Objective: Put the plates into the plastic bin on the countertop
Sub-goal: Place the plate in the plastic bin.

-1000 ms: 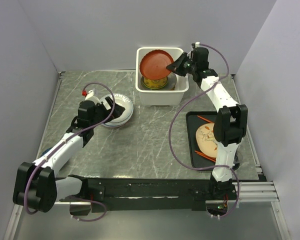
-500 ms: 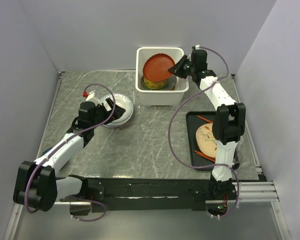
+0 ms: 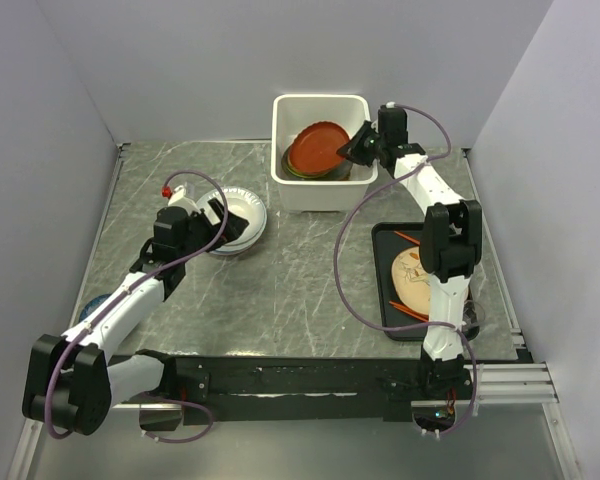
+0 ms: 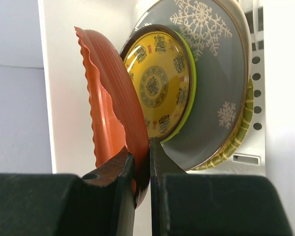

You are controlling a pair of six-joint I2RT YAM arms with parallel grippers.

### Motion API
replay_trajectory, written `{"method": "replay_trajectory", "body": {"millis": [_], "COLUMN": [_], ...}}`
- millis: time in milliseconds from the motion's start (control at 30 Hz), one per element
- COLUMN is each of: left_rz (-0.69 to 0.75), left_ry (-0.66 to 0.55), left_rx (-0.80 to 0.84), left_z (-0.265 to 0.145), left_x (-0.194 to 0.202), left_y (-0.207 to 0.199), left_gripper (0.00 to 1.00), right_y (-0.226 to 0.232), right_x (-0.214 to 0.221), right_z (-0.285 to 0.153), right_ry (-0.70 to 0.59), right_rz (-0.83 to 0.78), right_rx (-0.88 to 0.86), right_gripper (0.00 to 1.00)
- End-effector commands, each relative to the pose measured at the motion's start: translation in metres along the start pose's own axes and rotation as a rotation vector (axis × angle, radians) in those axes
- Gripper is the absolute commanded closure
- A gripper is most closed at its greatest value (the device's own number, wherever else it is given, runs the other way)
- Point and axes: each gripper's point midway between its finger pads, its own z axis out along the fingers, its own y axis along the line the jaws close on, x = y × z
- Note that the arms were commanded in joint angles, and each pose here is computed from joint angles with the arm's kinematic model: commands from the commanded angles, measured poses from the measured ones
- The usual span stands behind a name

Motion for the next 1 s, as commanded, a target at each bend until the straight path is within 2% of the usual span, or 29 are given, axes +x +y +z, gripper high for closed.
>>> {"method": "replay_trajectory", "body": {"millis": [0,167,200,233,433,633,800,967], "left_rz": [0.01,0.006,0.005,0.001,0.01,0.005,0.005,0.007], "left_ry": [-0.02,-0.01,-0.012,-0.01,-0.012,-0.014,-0.027,-0.028], "left_rx": [0.022,0.046,0.046,0.045,0.03,0.034,0.025,0.01], "left_z": [-0.001,0.002,0.002,0.003,0.004,0.002,-0.002,-0.005], "left_x": [-0.006,-0.006,-0.007,-0.006,-0.006,-0.004,-0.006,-0.005], "left_y": [-0.007,-0.012,-0.012,-0.012,-0.009,-0.008,-0.007,-0.004], "left_gripper": [0.01,0.01,0.01,0.01,0.01,0.01,0.01,0.01], "right_y": [0.0,-0.009,-0.01,-0.01,-0.008,0.006,0.021,0.04], "right_x": [-0.01,-0.003,-0.002,-0.002,-0.007,-0.025,-0.044,-0.049], "right_z": [-0.001,-0.002,-0.003,-0.003,-0.017,-0.045,-0.075,-0.091], "right_ry": [-0.033,-0.021,-0.02,-0.019,-0.034,-0.12,-0.228,-0.271], "right_rz": [-0.017,-0.021,-0.026,-0.029,-0.065,-0.109,-0.139,-0.141], "right_rx": [-0.001,0.024,0.028,0.032,0.049,0.066,0.055,-0.012], "right_gripper": [0.95,0.84,0.8,0.72,0.43,0.24,0.14,0.12]}}
